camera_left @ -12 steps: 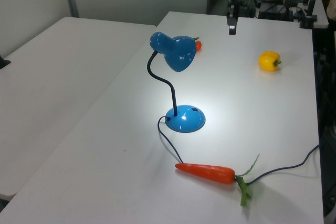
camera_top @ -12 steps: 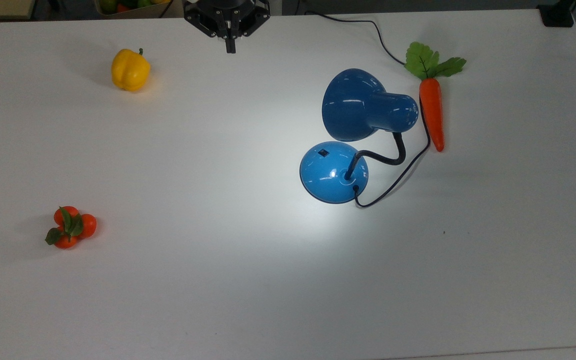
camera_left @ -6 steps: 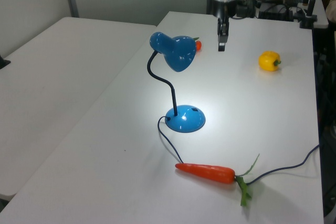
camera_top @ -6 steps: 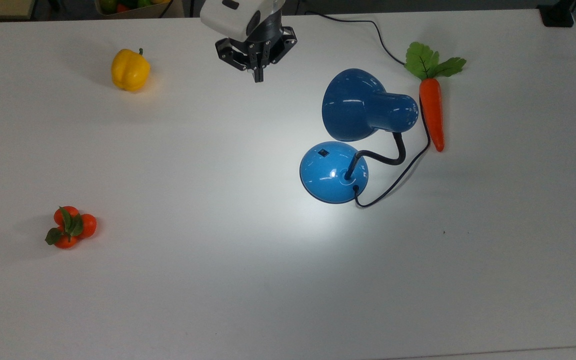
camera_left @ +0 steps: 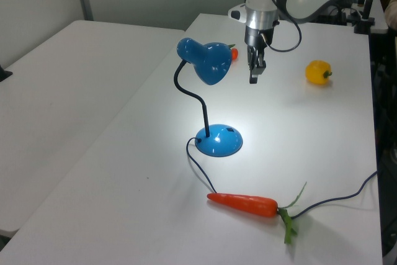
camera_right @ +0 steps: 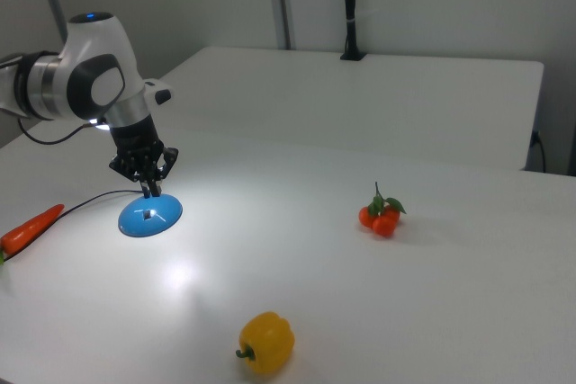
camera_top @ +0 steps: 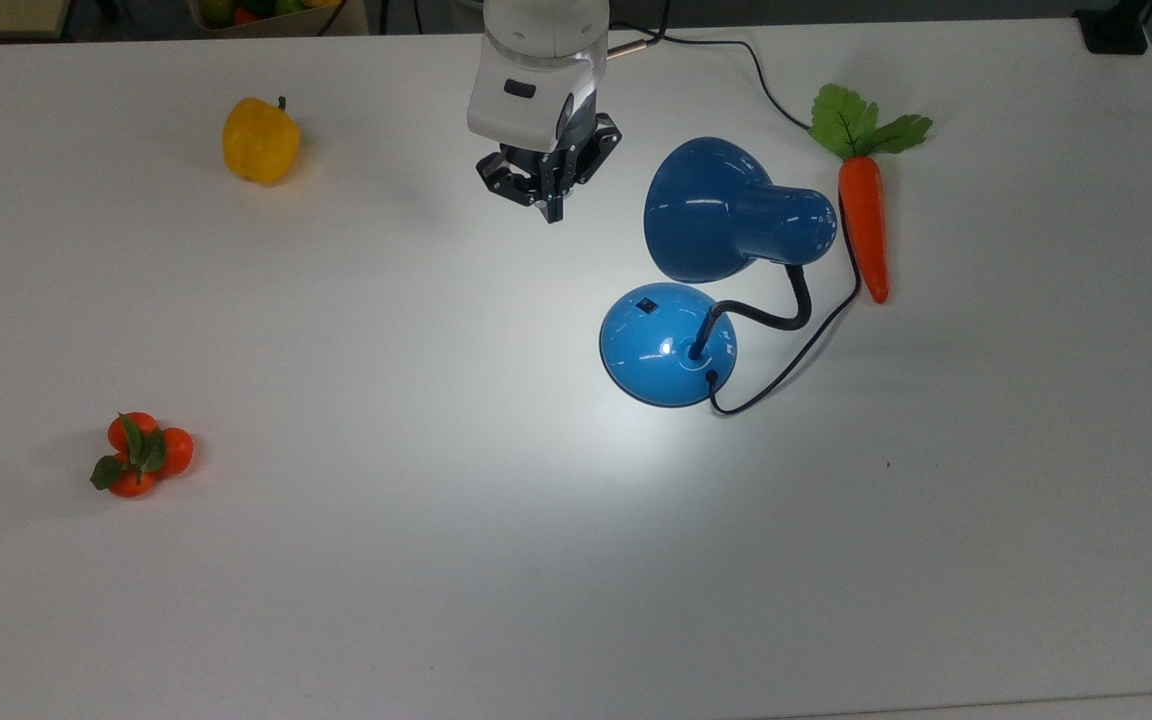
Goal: Turn off lamp
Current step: 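Move the gripper over the blue lamp base and lower toward it, then press down on the switch on the lamp base with the gripper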
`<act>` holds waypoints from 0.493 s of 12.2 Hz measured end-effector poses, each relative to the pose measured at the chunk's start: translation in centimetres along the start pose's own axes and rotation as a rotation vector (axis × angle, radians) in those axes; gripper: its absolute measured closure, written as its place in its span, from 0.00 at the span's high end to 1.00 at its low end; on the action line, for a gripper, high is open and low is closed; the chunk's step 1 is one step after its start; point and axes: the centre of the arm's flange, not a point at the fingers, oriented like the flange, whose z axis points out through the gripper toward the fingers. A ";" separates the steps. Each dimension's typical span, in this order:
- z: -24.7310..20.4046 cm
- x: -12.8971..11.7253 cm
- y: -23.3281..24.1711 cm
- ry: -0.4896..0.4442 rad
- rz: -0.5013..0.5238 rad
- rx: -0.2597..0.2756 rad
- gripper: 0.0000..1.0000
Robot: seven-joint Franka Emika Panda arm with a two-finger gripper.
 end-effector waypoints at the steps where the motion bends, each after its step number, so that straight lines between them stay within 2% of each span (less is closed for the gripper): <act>1: 0.7 0.3 -0.6 0.009 -0.012 0.001 0.01; 6: 6.2 1.1 -3.5 0.077 -0.059 -0.003 0.01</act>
